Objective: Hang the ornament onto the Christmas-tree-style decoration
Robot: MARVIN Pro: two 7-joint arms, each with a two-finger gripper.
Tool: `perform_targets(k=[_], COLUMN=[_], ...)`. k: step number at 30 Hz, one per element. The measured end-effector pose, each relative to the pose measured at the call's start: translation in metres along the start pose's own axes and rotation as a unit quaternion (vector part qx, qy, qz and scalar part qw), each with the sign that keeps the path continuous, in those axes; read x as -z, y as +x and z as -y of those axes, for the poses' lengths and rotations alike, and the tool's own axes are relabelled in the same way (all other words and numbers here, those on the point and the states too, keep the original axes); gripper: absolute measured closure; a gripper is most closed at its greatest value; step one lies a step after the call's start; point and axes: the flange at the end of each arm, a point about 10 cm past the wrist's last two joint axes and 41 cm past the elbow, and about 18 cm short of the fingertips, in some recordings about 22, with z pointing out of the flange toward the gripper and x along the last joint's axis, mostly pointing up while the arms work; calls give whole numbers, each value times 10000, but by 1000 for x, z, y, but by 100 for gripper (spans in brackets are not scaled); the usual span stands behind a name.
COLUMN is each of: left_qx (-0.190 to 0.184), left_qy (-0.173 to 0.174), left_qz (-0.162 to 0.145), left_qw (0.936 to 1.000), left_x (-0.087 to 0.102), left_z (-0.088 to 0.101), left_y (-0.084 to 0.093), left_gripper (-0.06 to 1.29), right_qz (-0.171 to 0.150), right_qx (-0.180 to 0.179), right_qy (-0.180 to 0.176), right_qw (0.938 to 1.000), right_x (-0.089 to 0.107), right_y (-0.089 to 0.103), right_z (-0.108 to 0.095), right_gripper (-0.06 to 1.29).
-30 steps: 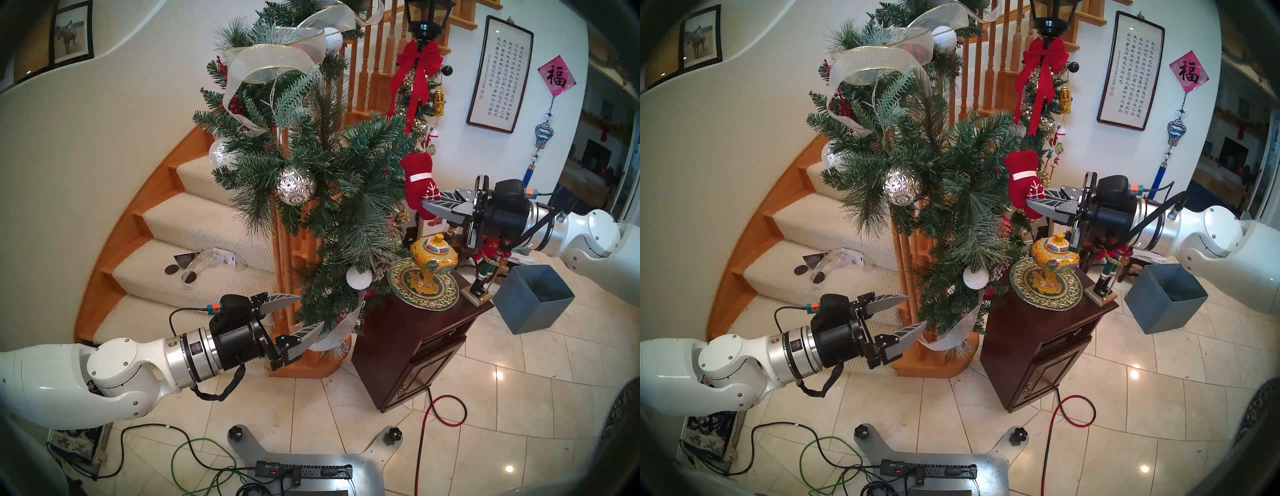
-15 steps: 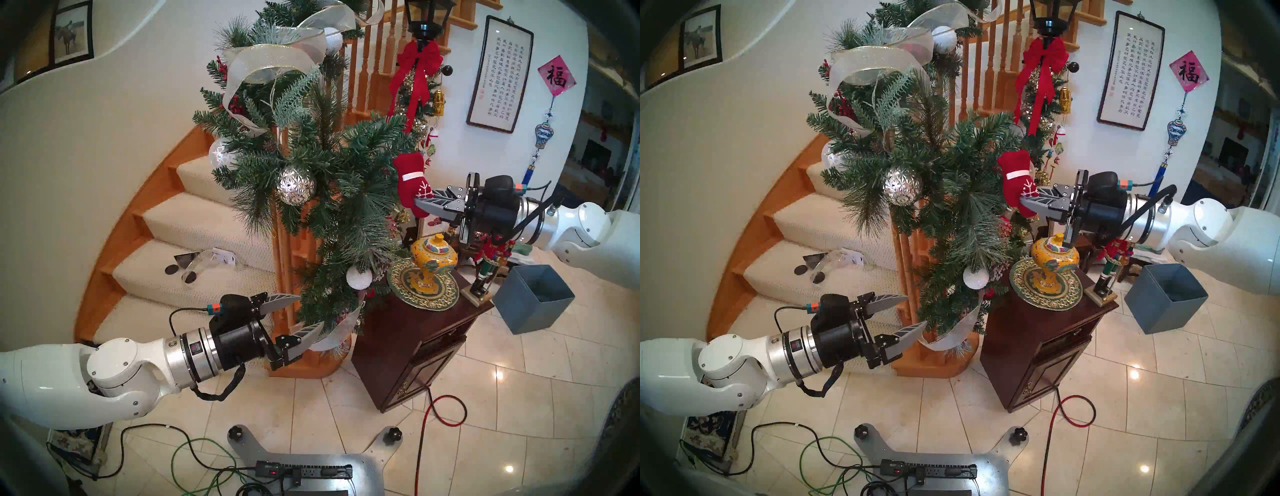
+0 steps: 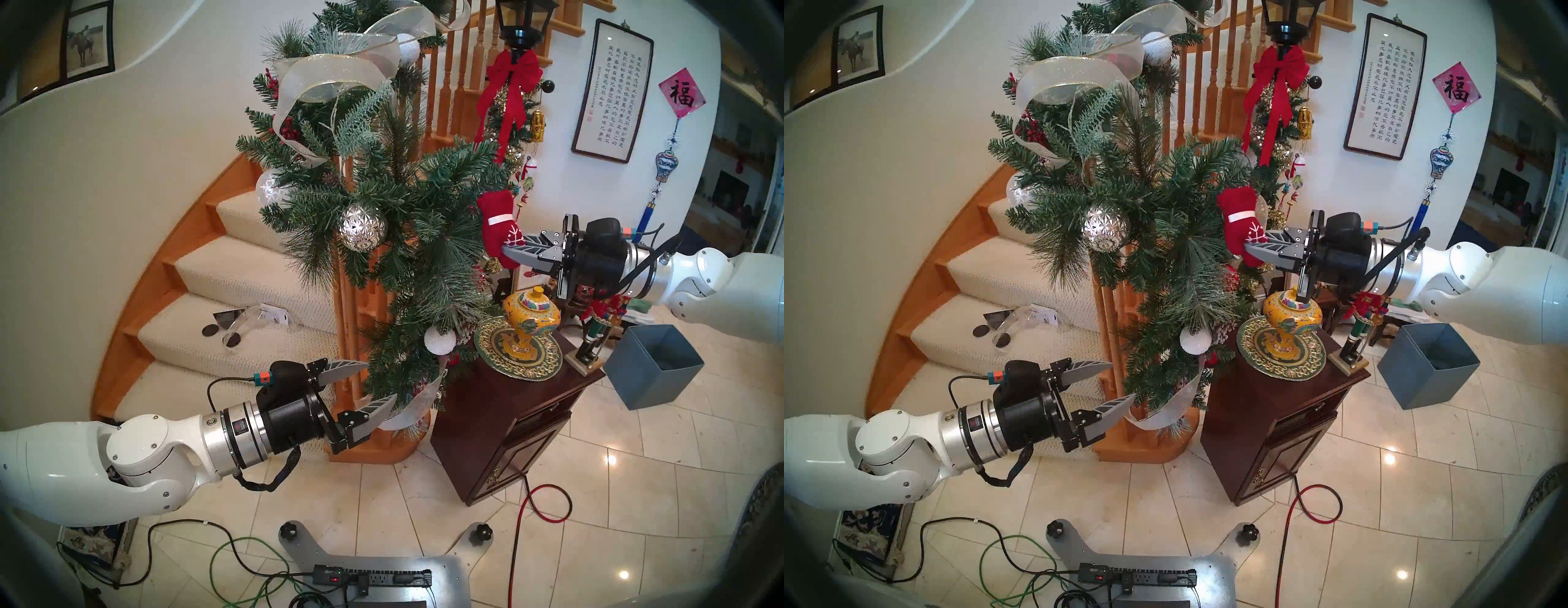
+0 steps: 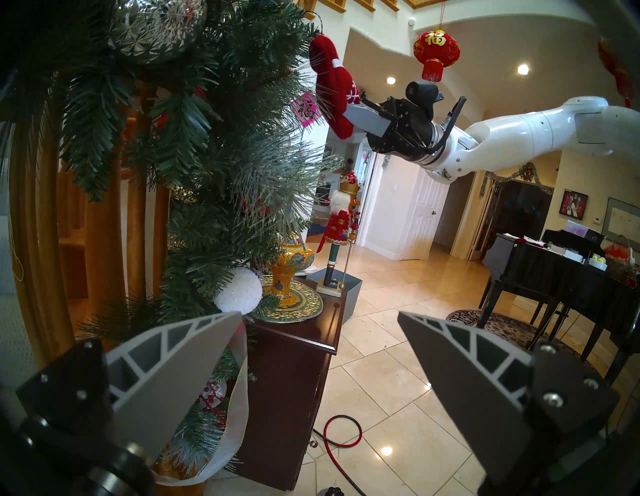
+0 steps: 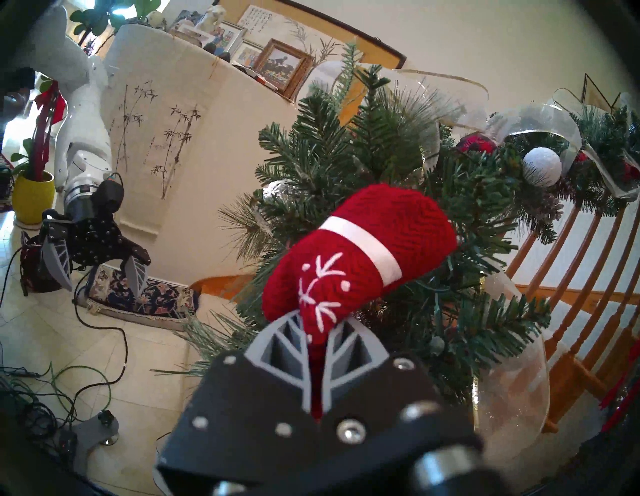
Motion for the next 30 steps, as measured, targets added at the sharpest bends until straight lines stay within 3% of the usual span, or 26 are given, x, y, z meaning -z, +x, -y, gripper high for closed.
perform_targets(k=[30], left_qx=[0], left_qy=[0], left_qz=[0], left_qw=[10000], left_x=[0], left_z=[0], left_y=[0], left_gripper=[0], right_qz=[-5], right_qx=[-266], right_qy=[43], right_qw=[9996], right_x=[10], right_y=[-16], right_z=[12], right_gripper=[127])
